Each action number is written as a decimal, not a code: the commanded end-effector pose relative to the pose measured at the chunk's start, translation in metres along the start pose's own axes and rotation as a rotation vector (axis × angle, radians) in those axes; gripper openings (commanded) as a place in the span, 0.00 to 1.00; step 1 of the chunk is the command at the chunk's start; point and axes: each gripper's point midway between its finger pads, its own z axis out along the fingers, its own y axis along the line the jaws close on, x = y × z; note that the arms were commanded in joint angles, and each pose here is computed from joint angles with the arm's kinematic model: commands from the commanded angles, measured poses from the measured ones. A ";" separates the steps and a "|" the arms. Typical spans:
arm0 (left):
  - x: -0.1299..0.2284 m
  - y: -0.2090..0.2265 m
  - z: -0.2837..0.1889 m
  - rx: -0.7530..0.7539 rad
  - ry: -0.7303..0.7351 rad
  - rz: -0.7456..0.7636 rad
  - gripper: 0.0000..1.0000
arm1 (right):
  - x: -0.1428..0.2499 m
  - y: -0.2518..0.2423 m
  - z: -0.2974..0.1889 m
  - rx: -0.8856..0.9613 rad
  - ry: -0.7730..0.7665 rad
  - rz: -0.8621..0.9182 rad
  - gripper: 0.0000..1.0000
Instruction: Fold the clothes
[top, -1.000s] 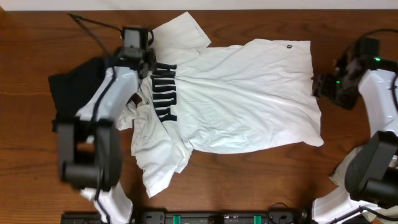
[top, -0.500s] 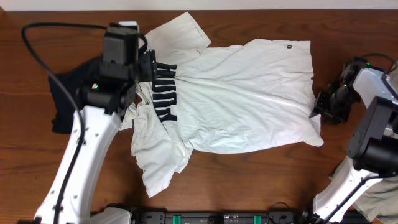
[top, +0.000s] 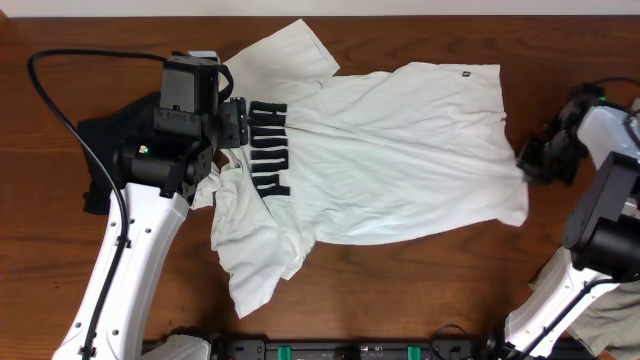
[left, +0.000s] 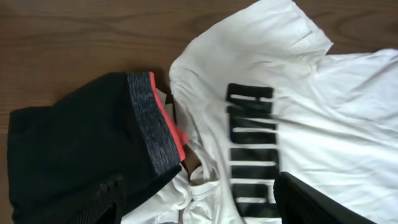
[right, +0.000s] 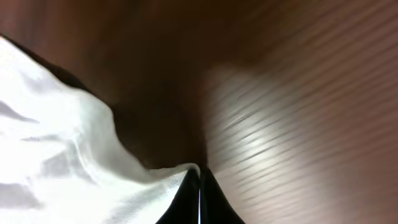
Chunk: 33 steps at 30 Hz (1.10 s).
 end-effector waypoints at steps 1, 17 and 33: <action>0.000 0.000 -0.002 -0.001 0.003 0.000 0.78 | -0.031 -0.016 -0.023 0.050 -0.087 -0.001 0.01; 0.073 -0.009 -0.014 0.084 0.312 0.036 0.88 | 0.019 0.021 -0.056 -0.180 0.143 -0.109 0.72; 0.108 0.054 -0.126 -0.090 0.173 -0.135 0.78 | 0.058 0.035 -0.222 -0.330 -0.249 -0.209 0.88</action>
